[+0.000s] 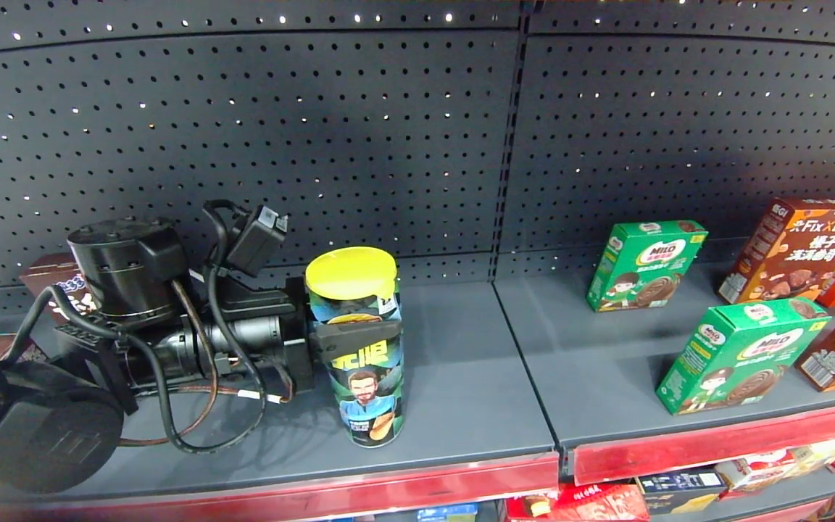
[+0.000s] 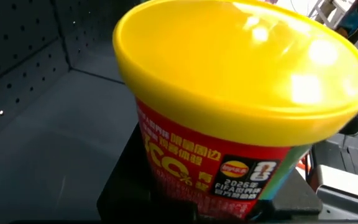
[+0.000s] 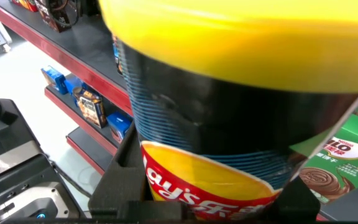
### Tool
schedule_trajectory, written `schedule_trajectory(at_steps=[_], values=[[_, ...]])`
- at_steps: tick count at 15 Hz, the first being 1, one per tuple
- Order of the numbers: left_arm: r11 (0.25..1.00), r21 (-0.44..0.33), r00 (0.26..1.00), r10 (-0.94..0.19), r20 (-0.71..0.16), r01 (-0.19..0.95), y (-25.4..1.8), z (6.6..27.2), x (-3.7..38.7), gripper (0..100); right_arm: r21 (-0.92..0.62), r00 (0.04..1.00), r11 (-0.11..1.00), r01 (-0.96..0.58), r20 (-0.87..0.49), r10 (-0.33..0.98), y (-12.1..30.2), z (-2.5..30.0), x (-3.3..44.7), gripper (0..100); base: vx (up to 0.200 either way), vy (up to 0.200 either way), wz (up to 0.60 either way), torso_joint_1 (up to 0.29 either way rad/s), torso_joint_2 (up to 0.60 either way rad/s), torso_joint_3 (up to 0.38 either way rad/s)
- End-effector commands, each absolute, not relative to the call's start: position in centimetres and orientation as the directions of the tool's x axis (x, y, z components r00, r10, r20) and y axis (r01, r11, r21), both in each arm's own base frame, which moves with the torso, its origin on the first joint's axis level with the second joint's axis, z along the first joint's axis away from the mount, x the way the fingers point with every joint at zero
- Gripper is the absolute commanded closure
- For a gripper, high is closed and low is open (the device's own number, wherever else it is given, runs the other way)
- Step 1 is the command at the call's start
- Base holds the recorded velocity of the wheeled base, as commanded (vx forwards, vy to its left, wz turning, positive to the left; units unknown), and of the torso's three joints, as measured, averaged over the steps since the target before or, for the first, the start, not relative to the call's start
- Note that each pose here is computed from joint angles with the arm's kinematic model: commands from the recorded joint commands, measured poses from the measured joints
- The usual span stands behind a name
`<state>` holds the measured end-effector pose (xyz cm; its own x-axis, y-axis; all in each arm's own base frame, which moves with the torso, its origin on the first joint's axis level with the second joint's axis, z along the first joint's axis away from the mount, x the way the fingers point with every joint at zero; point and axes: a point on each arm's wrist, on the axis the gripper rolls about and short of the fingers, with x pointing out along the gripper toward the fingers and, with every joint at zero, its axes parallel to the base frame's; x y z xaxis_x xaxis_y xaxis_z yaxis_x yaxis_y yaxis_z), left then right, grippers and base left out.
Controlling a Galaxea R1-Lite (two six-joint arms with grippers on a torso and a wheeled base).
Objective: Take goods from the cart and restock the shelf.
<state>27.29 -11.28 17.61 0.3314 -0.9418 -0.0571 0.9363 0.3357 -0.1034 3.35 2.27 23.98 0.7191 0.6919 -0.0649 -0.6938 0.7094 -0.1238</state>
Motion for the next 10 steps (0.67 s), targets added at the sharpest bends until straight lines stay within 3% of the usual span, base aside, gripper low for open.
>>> schedule_trajectory(at_steps=[1,10], values=[[0.335,-0.108,0.33,-0.942,-0.062,0.936,-11.3,17.4,27.0,0,-0.124,0.719,0.709,-0.694,-0.064,0.692,2.3,24.0,3.3,100,0.0,0.0,0.0,0.0,0.0,0.0],[0.335,-0.048,0.335,-0.942,-0.011,0.941,-10.7,19.8,25.6,0,-0.122,0.719,0.709,-0.695,-0.071,0.692,2.3,23.7,3.4,100,0.0,0.0,0.0,0.0,0.0,0.0]])
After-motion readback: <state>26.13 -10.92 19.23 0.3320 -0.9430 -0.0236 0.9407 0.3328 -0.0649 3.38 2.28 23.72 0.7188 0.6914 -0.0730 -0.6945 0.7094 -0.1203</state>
